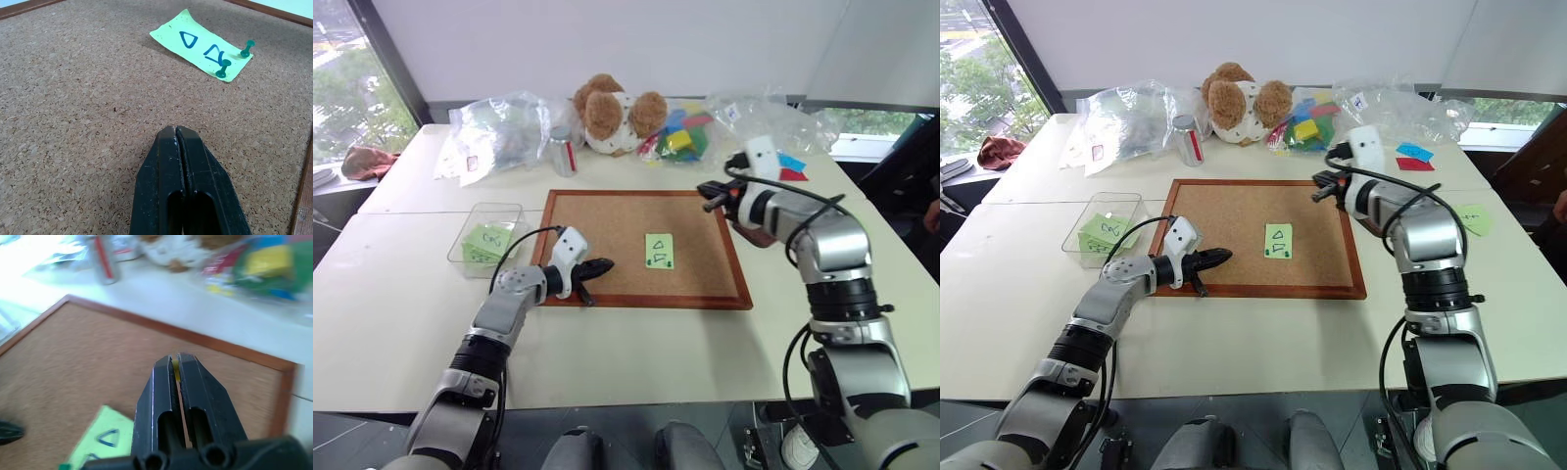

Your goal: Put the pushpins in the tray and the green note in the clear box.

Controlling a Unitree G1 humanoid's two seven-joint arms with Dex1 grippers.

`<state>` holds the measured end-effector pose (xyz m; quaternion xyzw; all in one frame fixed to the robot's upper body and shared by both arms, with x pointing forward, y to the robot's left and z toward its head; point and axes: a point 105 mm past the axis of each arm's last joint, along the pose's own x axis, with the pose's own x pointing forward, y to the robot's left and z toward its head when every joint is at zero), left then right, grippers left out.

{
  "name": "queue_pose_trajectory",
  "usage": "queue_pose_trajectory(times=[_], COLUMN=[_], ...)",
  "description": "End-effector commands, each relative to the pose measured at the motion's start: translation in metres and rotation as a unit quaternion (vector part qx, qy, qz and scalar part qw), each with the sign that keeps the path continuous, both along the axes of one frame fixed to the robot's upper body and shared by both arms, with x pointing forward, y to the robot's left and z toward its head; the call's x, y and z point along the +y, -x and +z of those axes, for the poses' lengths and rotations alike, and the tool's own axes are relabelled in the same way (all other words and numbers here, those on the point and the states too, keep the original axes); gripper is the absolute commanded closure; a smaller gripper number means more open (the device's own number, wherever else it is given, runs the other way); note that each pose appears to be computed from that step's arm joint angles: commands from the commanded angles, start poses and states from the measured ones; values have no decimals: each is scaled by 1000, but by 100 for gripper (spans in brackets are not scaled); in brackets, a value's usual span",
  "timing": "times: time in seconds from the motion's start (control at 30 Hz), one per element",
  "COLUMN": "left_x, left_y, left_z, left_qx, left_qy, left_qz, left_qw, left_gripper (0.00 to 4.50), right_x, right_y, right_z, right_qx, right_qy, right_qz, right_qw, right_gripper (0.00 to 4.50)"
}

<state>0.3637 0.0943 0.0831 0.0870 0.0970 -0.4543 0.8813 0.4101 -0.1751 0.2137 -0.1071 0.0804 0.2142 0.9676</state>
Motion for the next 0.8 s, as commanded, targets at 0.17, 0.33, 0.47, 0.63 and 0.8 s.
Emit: queue_pose_trajectory(times=[0.17, 0.33, 0.47, 0.63, 0.8], left_x=[4, 3, 5, 8, 10], left_y=[7, 7, 6, 8, 11], left_z=[-33, -33, -33, -34, -35], left_qx=[51, 51, 49, 51, 53], left_qy=[-32, -33, -31, -30, -31], left_qz=[3, 0, 6, 12, 14], left_qw=[998, 998, 998, 998, 998], left_gripper=[450, 450, 450, 450, 450], right_x=[-86, -111, -112, -107, -107], right_y=[-16, -23, -26, -29, -29], right_z=[-14, -48, -62, -65, -69], right_qx=[-2, 39, 52, 54, 61], right_qy=[16, 17, -2, -17, -15], right_qz=[-141, -183, -190, -177, -177], right_qw=[990, 982, 980, 983, 982], right_gripper=[442, 442, 442, 418, 210])
